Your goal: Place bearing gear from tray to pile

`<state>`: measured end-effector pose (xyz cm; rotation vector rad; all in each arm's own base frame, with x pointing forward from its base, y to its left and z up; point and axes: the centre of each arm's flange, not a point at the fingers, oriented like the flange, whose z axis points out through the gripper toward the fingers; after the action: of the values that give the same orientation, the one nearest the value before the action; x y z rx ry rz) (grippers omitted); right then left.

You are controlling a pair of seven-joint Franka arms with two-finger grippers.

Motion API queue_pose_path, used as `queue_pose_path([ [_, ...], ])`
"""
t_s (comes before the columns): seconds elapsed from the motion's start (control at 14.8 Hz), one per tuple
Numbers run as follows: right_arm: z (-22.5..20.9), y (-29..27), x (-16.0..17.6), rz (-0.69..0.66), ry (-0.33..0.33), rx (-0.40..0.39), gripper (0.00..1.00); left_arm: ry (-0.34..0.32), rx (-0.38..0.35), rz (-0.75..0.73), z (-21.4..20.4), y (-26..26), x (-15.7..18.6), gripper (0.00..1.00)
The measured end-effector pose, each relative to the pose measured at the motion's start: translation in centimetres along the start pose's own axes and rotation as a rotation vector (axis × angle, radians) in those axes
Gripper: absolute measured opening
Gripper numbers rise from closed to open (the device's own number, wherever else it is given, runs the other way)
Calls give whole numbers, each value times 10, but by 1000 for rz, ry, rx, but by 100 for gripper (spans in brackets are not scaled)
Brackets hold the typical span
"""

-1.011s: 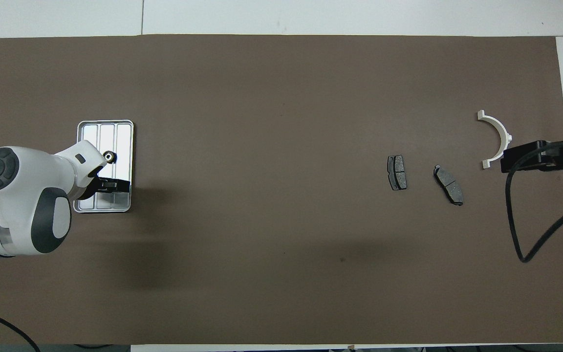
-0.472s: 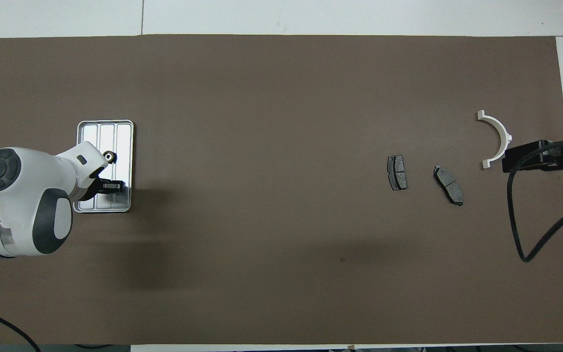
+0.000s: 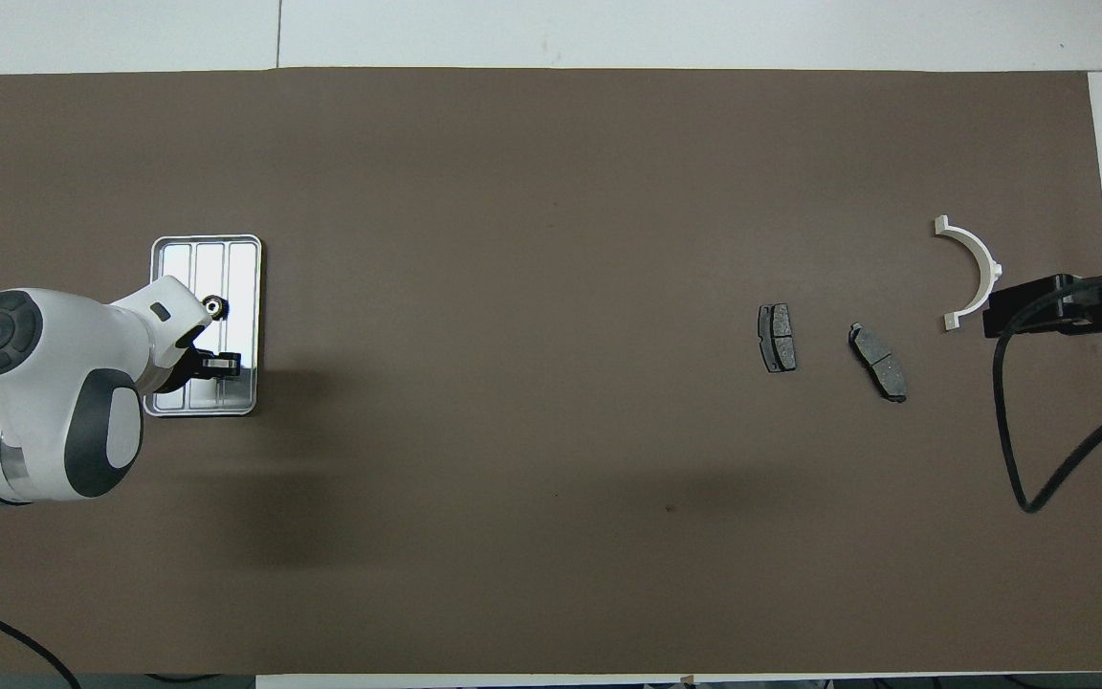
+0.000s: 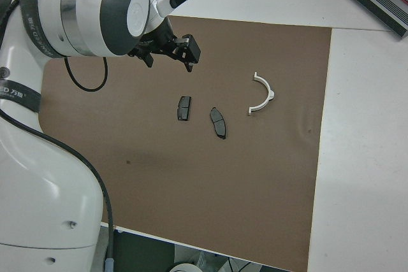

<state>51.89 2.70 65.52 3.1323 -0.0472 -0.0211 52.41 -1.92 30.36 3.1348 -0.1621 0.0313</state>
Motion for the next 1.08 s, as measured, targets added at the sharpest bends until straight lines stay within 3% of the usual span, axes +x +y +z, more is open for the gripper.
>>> queue_pose_path([
  [0.4, 0, 0, 0, 0, 0, 0, 100, 6, 1, -5, -9, -2, 7, 23],
  [0.74, 0, 0, -1, 0, -2, 0, 100, -10, -3, -22, -63, 3, 43, 23],
  [0.88, 0, 0, -1, 0, -1, 0, 100, -17, -6, -65, -95, 39, 62, 23],
  [1.08, -1, 0, -1, 0, 0, 0, 100, -18, -9, -134, -120, 143, 72, 23],
])
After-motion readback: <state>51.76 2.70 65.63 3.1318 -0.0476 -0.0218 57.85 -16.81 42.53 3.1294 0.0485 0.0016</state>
